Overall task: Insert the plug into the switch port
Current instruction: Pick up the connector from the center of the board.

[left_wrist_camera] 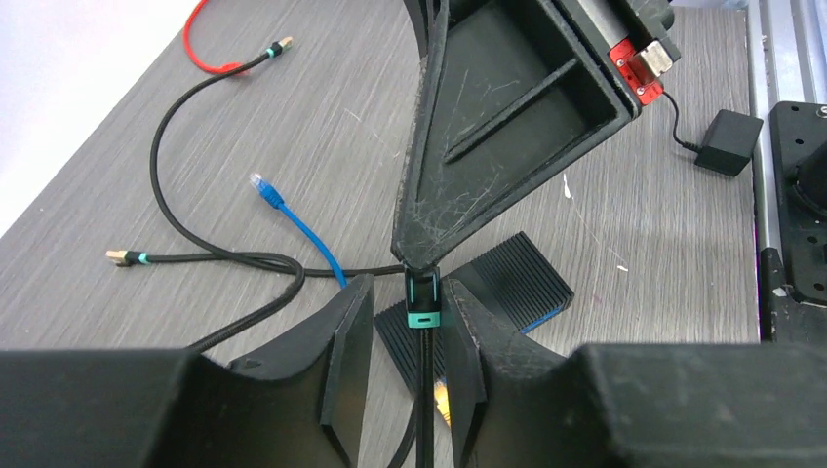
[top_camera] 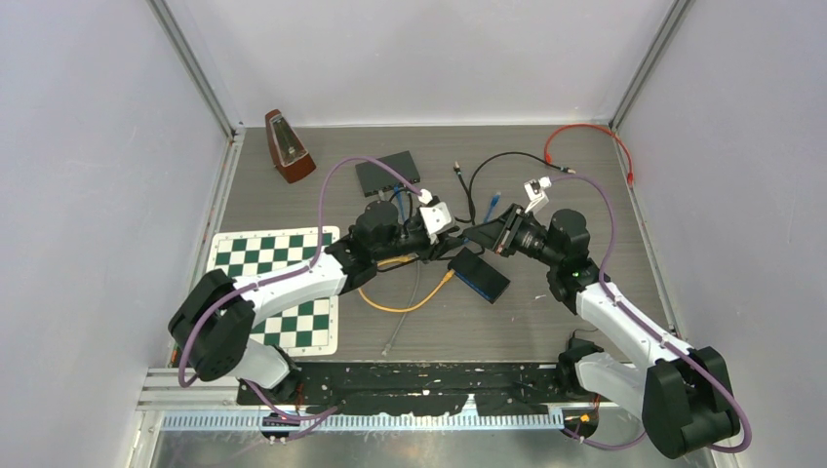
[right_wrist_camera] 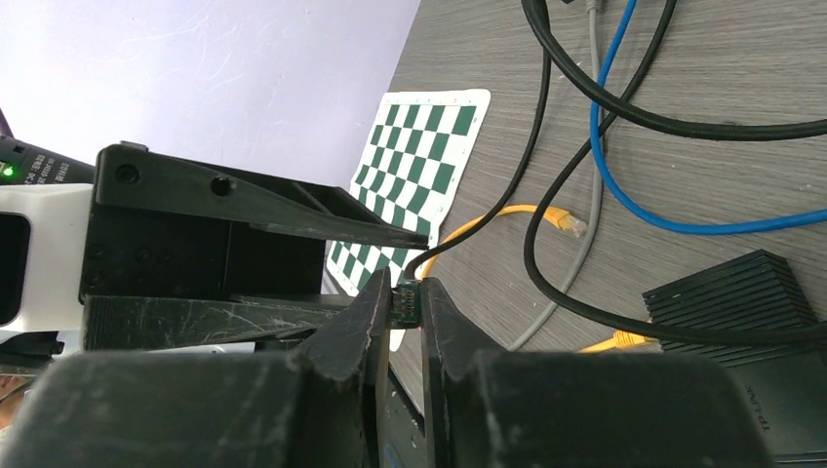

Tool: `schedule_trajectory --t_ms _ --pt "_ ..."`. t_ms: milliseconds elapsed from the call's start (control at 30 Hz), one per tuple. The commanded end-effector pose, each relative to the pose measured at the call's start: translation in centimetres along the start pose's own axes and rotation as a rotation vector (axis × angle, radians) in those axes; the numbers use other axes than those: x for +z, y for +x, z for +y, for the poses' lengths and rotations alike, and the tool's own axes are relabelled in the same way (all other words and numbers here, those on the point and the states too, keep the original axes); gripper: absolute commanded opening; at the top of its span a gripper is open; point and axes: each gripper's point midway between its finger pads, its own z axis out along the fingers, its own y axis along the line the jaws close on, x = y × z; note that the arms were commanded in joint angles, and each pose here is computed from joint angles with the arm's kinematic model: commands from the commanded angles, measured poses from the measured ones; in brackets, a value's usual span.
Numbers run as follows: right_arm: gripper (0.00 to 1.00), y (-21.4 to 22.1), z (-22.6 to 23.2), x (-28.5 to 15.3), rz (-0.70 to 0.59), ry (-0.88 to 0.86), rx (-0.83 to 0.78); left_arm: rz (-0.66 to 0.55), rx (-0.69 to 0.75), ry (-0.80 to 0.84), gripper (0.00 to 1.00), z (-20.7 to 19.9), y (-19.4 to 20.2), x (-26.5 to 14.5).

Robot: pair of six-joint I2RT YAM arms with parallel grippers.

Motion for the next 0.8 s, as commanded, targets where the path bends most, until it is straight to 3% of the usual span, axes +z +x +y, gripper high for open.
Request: schedule_trajectory --t_ms 0,100,333,767 --pt "0.07 -1.0 1.4 0.0 -0.042 -0.045 -0.039 -0.101 0.059 -0.014 0.31 0.5 -2.6 0.5" --pt "0.08 -0.9 1.4 0.0 -0.041 -0.044 -0.033 -0.092 0.051 -0.002 0.28 0.2 -2.2 0.7" --pt "0.08 -1.1 1.6 -0.2 -0.057 -0.049 -0.03 -0.071 0.04 -0.003 0.33 0.1 -1.2 0.6" --pt "0.08 -1.1 1.5 -0.3 -0.064 -0.044 -0.027 -0.053 0.042 -0.013 0.23 0.2 -0.9 0.5"
